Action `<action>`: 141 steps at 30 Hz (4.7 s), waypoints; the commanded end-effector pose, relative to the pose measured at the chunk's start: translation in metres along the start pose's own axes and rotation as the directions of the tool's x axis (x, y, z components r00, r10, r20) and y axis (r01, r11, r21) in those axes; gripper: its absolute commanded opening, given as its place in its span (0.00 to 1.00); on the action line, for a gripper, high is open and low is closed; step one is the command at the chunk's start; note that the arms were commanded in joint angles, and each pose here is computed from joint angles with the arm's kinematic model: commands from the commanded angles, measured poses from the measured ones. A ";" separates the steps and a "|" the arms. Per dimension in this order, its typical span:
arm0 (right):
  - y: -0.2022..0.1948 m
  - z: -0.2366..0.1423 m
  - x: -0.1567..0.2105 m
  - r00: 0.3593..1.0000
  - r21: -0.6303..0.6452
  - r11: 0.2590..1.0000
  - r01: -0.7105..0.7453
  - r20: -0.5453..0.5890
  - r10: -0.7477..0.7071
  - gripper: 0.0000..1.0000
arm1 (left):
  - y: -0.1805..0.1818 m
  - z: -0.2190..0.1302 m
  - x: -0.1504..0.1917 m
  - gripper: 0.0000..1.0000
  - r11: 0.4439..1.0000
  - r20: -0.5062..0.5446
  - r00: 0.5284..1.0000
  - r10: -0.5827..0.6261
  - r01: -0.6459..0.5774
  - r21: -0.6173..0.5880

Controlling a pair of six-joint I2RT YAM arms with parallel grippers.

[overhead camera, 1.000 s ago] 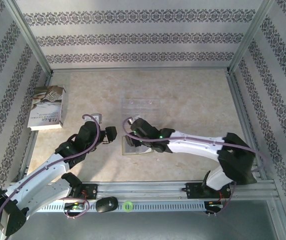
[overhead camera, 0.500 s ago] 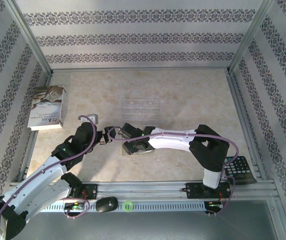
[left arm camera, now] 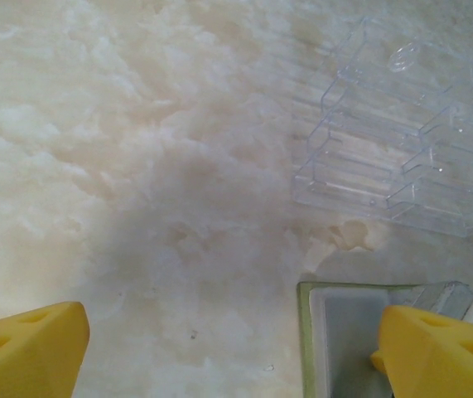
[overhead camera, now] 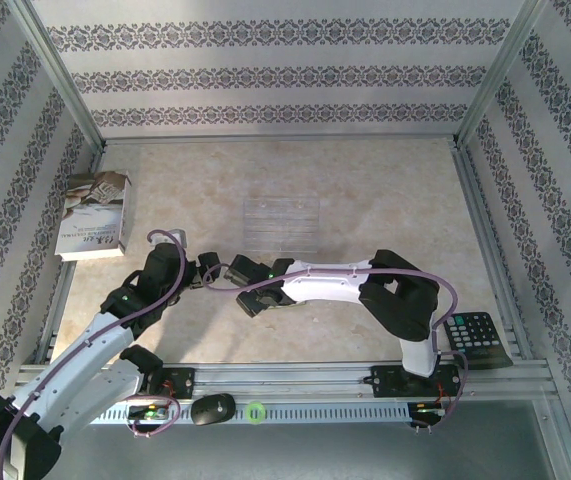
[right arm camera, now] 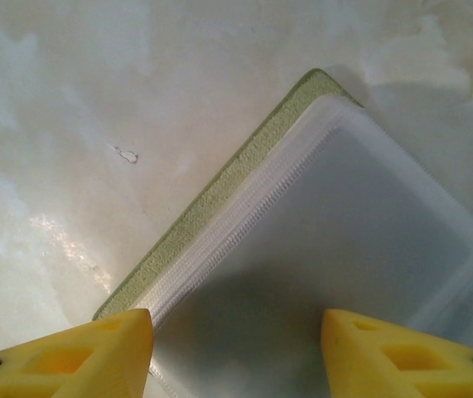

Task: Take the credit cards out of the card holder

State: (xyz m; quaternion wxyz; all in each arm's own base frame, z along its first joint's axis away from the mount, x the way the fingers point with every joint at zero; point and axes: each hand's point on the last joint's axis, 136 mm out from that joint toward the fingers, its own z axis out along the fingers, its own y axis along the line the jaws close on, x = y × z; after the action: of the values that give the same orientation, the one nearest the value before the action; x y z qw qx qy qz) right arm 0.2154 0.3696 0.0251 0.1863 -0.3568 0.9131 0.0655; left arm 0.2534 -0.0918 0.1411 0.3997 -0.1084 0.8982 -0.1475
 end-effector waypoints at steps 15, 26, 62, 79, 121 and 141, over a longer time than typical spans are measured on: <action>-0.003 0.008 0.008 1.000 0.008 1.000 0.001 0.029 -0.002 0.18 | -0.004 0.004 0.015 0.83 0.997 -0.058 0.998 -0.034 0.038 0.065; 0.000 -0.008 -0.012 0.970 -0.131 0.988 -0.087 0.214 0.113 0.00 | -0.020 0.017 0.031 0.59 0.984 -0.119 0.991 -0.056 0.075 0.162; -0.080 -0.028 0.039 0.801 -0.108 0.867 -0.487 0.340 0.492 0.24 | -0.065 0.051 0.068 0.43 0.973 -0.243 0.970 0.019 0.037 0.226; -0.111 -0.070 0.031 0.771 -0.013 0.850 -0.527 0.414 0.484 0.49 | -0.056 0.038 0.044 0.67 0.981 -0.173 0.985 0.010 0.024 0.192; -0.018 0.004 0.031 0.994 0.069 0.995 0.074 -0.088 -0.068 0.31 | -0.026 0.012 0.016 0.83 0.986 -0.100 0.995 -0.015 0.032 0.166; -0.003 -0.041 -0.025 0.908 -0.352 0.907 -0.232 0.256 0.332 0.00 | -0.062 0.037 0.062 0.23 0.951 -0.225 0.974 -0.032 0.099 0.292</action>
State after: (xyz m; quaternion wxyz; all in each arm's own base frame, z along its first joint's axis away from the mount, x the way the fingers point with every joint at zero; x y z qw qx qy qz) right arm 0.2168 0.3547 0.0462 0.2306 -0.2660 0.9099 0.2193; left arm 0.2392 -0.1610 0.0889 0.2909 -0.0621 0.9130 -0.2793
